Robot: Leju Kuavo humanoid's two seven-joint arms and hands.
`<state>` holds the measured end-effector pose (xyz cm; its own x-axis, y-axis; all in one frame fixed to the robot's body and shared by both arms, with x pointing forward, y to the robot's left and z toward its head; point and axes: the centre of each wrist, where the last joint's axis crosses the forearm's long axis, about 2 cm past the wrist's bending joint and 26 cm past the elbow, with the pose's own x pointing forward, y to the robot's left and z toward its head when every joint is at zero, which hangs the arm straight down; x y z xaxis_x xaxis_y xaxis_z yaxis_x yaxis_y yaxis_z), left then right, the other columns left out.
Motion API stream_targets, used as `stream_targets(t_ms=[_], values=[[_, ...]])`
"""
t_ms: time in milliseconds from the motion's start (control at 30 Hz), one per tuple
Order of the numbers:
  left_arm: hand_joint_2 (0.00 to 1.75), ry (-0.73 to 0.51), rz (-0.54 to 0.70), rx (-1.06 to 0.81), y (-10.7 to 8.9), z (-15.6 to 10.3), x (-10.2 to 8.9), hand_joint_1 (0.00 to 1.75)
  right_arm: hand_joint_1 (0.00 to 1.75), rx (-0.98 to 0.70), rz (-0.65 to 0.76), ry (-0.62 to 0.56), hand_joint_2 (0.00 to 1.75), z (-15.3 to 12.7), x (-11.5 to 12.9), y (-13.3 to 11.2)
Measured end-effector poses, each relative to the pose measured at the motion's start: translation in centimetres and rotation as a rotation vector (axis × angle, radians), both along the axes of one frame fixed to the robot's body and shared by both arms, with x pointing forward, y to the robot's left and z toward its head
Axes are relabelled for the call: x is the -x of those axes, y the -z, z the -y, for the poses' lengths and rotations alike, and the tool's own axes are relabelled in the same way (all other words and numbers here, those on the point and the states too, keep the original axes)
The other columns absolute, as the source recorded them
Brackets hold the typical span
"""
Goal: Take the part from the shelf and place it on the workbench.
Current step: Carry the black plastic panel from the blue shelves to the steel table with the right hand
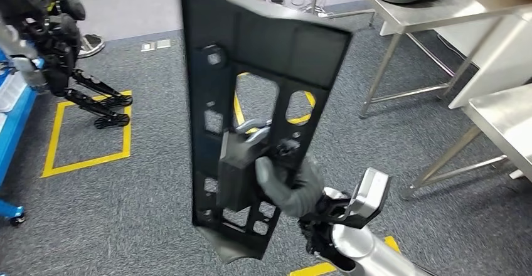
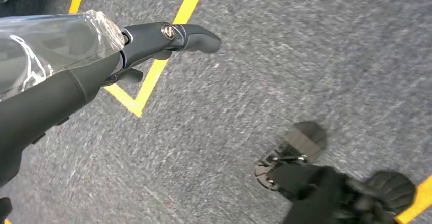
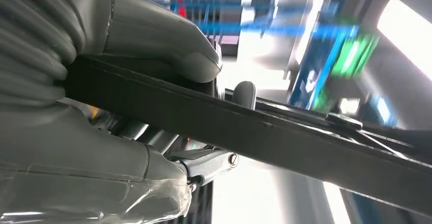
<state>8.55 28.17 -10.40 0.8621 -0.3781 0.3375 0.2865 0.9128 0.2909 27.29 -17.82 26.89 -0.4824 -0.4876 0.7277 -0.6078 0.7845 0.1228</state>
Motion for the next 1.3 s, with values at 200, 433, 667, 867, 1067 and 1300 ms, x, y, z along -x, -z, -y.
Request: stream_targets(t_ms=[200,433,667,867,1067,1300], values=[[1.75,0.007,0.009,0.020,-0.2,1.2,-0.8,0.00,1.75,0.013,-0.035,0.064,1.75,2.4,0.0,0.4],[1.75,-0.004,-0.021,0.028,0.0,1.3,0.4,0.00,1.75,0.039,-0.045,0.100,1.75,3.5,0.2,0.6],[1.75,-0.009,-0.044,0.035,0.2,1.3,1.2,0.00,1.75,0.055,-0.034,0.120,1.75,4.2,0.6,0.5],[1.75,-0.005,-0.027,0.038,0.2,1.3,1.1,0.00,1.75,0.060,-0.034,0.120,1.75,4.4,0.7,0.5],[1.75,0.001,0.017,0.038,-0.1,1.5,-0.1,0.00,1.75,0.055,-0.017,0.117,1.75,4.5,0.8,0.1],[1.75,-0.003,0.018,0.039,-0.1,1.7,-0.4,0.00,1.75,0.055,-0.003,0.117,1.75,4.6,0.8,-0.3]])
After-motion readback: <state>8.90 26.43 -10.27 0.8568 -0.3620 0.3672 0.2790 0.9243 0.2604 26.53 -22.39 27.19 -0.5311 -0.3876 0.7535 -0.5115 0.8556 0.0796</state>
